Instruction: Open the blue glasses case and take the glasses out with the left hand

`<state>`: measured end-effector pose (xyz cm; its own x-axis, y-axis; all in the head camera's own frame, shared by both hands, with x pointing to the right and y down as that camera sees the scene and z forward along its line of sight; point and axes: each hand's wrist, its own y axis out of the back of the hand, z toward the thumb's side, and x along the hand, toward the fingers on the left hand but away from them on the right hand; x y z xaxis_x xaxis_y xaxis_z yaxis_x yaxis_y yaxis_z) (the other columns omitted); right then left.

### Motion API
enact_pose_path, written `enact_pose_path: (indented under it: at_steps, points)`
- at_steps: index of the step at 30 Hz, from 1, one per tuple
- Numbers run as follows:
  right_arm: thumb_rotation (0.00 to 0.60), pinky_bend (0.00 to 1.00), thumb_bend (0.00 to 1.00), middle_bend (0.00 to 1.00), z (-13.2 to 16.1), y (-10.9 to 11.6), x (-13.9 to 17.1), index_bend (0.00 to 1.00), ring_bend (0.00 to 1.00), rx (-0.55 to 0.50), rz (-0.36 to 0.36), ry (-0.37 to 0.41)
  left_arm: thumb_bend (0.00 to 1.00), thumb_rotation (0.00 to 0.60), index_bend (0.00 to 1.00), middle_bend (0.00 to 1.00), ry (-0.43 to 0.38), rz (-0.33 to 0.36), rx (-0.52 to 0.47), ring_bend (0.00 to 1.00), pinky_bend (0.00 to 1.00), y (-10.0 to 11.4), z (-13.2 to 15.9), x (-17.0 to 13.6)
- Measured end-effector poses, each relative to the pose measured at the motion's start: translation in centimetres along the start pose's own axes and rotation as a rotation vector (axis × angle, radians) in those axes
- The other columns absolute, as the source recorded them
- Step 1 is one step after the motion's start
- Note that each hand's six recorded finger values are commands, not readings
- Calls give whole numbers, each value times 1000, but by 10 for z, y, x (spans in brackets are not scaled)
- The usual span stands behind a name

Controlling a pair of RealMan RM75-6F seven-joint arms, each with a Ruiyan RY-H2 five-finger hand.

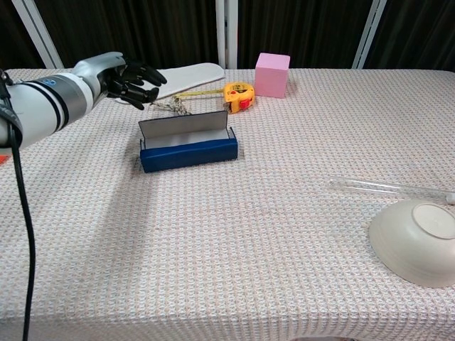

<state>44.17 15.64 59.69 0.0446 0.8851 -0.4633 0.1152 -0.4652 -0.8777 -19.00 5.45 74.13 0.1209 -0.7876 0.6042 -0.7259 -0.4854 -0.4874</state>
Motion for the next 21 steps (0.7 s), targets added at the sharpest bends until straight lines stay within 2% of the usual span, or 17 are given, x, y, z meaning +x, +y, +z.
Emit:
enact_pose_path:
  at_steps: [8,12,17,21]
  points:
    - [600,0,333,0,0,-1,-2,0,0,-1,1,1,416,600,270,146,-145,65,104,53,209,11,12,-8]
    - [600,0,335,0,1,-1,-1,0,0,1,-2,2,402,600,270,154,-239,78,218,53,203,16,15,-21]
    - [600,0,335,0,3,-3,0,0,0,5,2,7,417,600,270,268,-333,22,392,115,249,16,6,-43]
    - [600,0,335,0,4,-2,1,0,0,3,-2,12,440,600,269,312,-339,-58,552,125,252,20,-14,-58]
